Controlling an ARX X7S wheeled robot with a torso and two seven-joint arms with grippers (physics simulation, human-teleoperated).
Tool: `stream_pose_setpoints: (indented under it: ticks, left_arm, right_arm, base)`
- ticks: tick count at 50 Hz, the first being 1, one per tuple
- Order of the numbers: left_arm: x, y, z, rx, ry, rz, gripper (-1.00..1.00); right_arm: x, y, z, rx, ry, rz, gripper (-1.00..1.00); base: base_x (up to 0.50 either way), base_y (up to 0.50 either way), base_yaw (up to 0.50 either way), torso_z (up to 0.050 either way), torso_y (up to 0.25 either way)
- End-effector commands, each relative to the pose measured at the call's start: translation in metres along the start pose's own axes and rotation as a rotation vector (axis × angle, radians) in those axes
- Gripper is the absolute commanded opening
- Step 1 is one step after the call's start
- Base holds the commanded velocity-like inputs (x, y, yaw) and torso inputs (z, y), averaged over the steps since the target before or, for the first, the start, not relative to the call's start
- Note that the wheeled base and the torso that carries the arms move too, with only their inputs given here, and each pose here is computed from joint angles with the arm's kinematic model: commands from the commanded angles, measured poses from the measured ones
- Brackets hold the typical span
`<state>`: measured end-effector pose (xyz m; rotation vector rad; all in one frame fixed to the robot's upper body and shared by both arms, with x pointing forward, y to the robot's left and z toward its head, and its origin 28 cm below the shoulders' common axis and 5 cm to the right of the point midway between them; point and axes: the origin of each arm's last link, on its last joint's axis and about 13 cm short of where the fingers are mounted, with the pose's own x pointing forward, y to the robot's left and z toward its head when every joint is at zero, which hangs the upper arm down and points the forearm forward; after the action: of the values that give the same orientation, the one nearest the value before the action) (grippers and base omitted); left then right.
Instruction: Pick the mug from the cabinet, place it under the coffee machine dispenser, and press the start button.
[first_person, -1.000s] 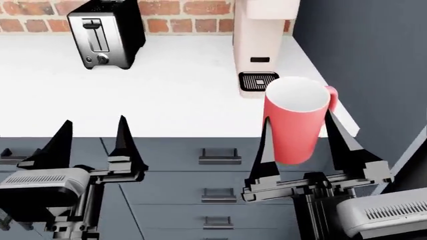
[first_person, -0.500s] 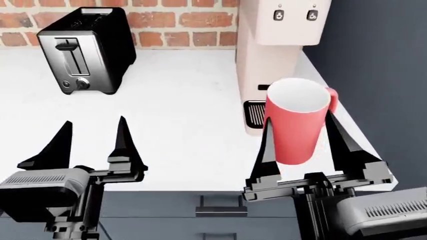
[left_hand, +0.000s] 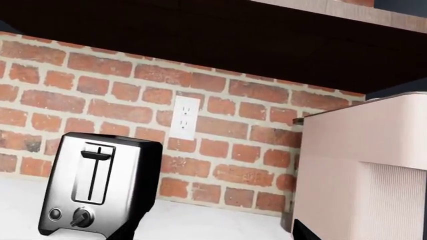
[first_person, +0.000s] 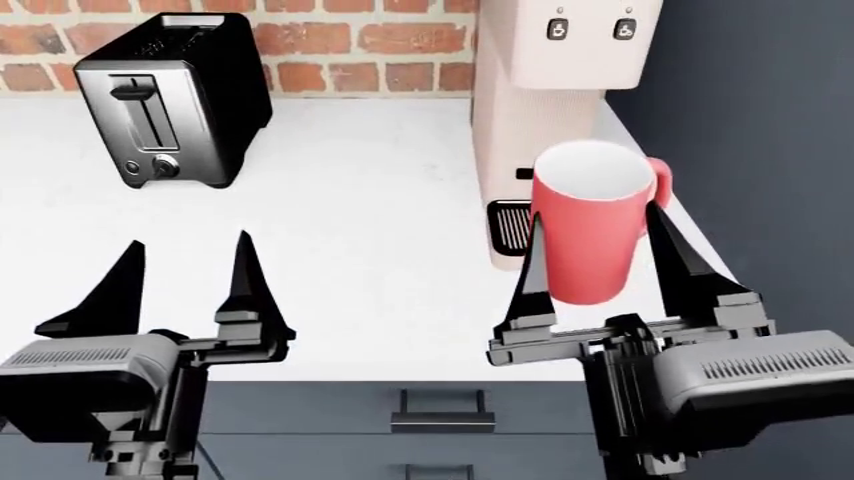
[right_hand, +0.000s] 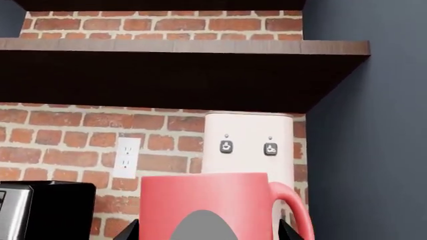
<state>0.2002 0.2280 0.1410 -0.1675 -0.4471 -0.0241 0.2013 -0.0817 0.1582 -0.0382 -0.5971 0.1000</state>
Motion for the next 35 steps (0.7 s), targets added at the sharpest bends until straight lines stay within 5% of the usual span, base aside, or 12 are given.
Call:
stream_pose_setpoints:
  ticks: [1,35]
  left_arm:
    - [0.001,0.001,0.001,-0.004,-0.001,0.004,1.00]
    - [0.000,0.000,0.001,-0.006,0.001,0.004,1.00]
  right_arm:
    - [0.020,-0.006,-0.010,-0.044,0.024,-0.019,-1.00]
    - [0.049,-0.011,-0.054,-0.022,0.234,-0.039,-1.00]
  base:
    - [0.00,0.00,0.00,0.000,0.000]
    - [0.00,0.00,0.00,0.000,0.001]
